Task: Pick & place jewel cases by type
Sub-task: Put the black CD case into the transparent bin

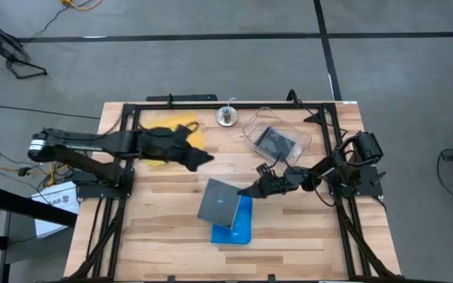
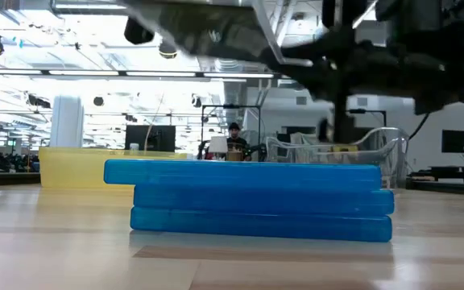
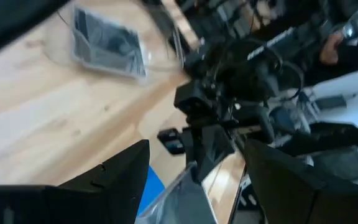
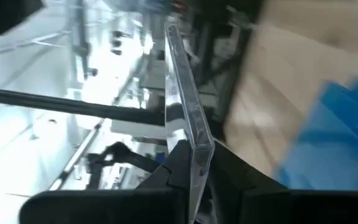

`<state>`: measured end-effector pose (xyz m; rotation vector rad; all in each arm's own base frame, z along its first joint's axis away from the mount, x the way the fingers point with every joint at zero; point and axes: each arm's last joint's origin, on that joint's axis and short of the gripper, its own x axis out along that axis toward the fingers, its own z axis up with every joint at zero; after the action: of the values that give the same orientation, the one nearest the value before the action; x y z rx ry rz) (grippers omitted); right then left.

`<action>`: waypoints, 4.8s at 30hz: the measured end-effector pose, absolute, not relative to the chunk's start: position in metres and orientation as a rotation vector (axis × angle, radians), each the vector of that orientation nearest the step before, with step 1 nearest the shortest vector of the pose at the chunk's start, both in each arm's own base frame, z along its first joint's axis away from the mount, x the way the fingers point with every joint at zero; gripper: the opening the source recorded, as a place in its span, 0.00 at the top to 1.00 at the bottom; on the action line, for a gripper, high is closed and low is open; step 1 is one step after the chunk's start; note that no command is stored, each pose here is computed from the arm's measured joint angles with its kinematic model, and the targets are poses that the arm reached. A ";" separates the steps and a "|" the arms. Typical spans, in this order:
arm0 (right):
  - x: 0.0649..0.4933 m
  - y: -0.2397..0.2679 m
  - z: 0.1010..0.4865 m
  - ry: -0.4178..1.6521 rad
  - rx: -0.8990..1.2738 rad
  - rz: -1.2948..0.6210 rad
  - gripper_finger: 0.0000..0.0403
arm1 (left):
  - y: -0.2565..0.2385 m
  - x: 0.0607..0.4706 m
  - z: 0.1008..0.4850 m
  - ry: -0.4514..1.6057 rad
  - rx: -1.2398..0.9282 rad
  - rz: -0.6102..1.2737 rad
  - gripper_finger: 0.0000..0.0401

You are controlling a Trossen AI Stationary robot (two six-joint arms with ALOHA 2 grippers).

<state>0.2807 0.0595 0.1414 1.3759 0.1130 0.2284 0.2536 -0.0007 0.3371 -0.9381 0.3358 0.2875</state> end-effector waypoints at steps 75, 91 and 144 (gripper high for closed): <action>0.277 -0.035 0.394 0.084 0.449 -0.394 0.94 | 0.029 0.182 0.367 0.205 -0.831 0.510 0.36; 0.276 -0.032 0.424 -0.048 0.717 0.261 0.94 | 0.019 0.173 0.346 0.559 -0.851 0.331 0.36; 0.198 -0.007 0.342 0.348 0.547 -1.291 0.94 | 0.027 0.170 0.345 0.478 -0.752 0.575 0.36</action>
<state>0.1980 -0.0066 0.3425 0.5467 0.3478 -1.2907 0.1699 0.0268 0.3450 -0.7517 0.4784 0.5746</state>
